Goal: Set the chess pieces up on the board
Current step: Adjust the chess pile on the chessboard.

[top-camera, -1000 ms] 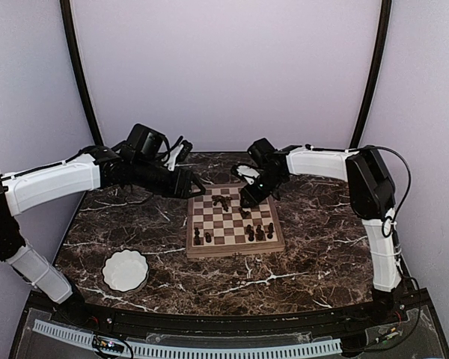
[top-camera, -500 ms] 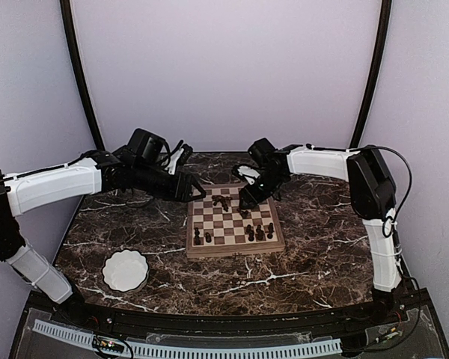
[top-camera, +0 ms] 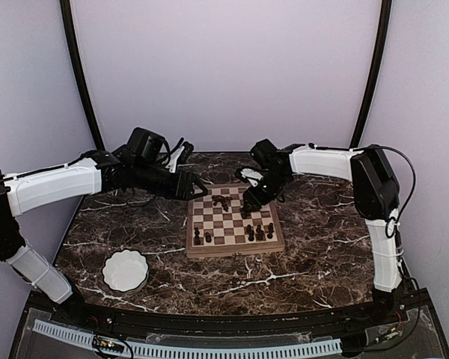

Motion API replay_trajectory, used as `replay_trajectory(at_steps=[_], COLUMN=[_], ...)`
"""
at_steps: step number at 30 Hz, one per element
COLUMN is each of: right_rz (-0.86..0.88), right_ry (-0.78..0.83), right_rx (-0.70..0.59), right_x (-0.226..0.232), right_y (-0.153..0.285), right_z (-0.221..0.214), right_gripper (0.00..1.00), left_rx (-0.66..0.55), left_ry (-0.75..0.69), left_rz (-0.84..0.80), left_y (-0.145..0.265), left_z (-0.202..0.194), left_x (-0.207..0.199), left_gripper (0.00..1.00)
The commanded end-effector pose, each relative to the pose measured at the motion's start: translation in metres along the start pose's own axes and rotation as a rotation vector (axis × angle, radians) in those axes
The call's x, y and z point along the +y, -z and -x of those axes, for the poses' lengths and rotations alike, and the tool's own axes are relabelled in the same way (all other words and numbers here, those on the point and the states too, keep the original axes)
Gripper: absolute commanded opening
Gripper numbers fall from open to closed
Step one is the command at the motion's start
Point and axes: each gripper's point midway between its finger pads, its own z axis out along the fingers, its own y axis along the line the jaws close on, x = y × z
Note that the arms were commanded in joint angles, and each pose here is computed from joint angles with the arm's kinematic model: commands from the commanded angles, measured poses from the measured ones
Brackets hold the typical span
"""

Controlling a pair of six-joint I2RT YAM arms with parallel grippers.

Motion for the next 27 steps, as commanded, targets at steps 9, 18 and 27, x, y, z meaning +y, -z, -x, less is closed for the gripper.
replay_trajectory(at_steps=[9, 18, 27], right_rz=[-0.001, -0.103, -0.013], right_ry=[-0.031, -0.005, 0.056], right_rx=[0.09, 0.034, -0.007], right_x=[0.0, -0.019, -0.013], right_y=[0.007, 0.022, 0.008], right_z=[-0.03, -0.005, 0.017], right_gripper=[0.53, 0.52, 0.56], left_rx=[-0.04, -0.036, -0.03], left_ry=[-0.042, -0.045, -0.051], left_rz=[-0.05, -0.041, -0.036], left_y=[0.005, 0.007, 0.014], left_z=[0.008, 0.007, 0.005], left_x=[-0.011, -0.01, -0.011], left_gripper=[0.59, 0.59, 0.59])
